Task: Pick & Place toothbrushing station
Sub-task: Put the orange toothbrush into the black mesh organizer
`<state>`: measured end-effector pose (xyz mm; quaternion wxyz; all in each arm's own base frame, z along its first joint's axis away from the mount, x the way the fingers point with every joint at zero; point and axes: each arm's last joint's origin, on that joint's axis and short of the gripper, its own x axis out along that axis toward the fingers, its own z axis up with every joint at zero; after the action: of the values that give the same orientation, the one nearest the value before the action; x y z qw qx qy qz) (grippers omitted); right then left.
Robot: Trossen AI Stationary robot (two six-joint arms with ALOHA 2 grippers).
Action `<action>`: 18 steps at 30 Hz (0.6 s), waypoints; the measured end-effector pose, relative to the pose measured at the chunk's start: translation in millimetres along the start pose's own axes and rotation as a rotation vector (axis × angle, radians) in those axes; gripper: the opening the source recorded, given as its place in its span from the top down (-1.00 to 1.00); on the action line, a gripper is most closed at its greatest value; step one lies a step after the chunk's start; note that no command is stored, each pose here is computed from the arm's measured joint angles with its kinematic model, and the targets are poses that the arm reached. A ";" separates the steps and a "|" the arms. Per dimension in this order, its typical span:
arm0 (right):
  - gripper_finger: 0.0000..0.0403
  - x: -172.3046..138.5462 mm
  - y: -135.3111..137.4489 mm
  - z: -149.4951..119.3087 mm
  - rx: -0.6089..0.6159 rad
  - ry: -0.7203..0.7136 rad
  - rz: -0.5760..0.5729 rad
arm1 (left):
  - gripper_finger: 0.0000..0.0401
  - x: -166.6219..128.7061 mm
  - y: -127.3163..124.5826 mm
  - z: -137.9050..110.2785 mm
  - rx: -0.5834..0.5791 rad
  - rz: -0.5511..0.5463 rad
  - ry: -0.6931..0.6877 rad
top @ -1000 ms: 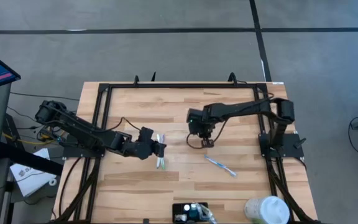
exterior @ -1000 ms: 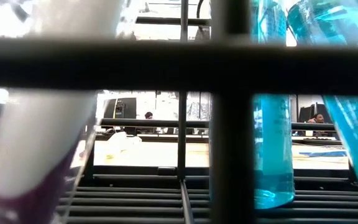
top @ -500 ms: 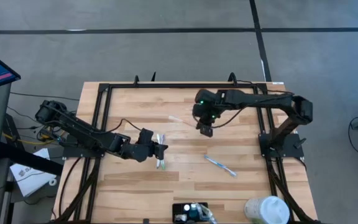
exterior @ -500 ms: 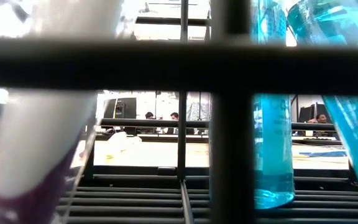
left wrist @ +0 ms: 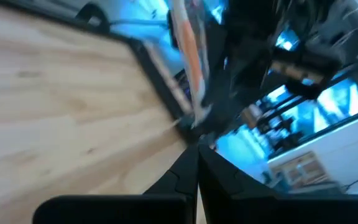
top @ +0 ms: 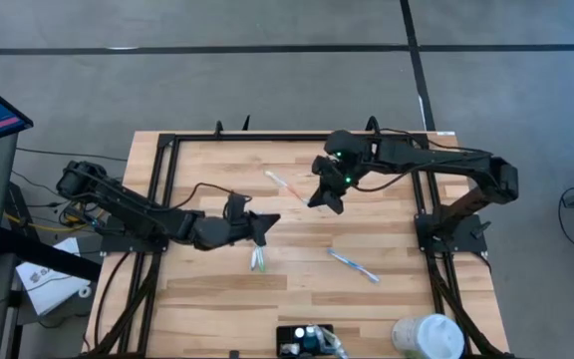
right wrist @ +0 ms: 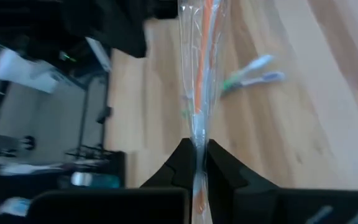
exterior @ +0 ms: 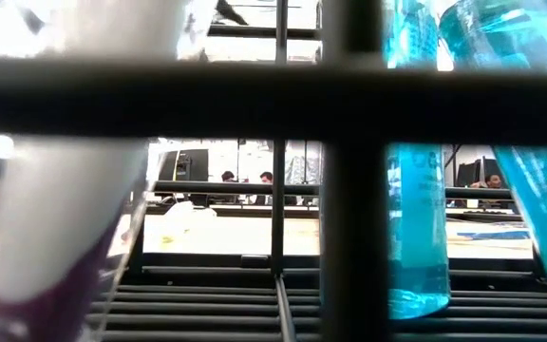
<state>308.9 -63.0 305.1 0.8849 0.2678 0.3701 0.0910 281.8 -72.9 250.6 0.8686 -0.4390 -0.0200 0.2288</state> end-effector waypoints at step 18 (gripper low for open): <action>0.94 -34.3 33.0 7.1 0.011 -0.157 0.132 | 0.06 12.4 -18.4 47.7 0.027 -0.224 -0.278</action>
<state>290.8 -50.5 347.9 0.9018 0.3027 0.2816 0.1257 288.6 -41.2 292.0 0.8835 -0.3863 -0.1855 0.1892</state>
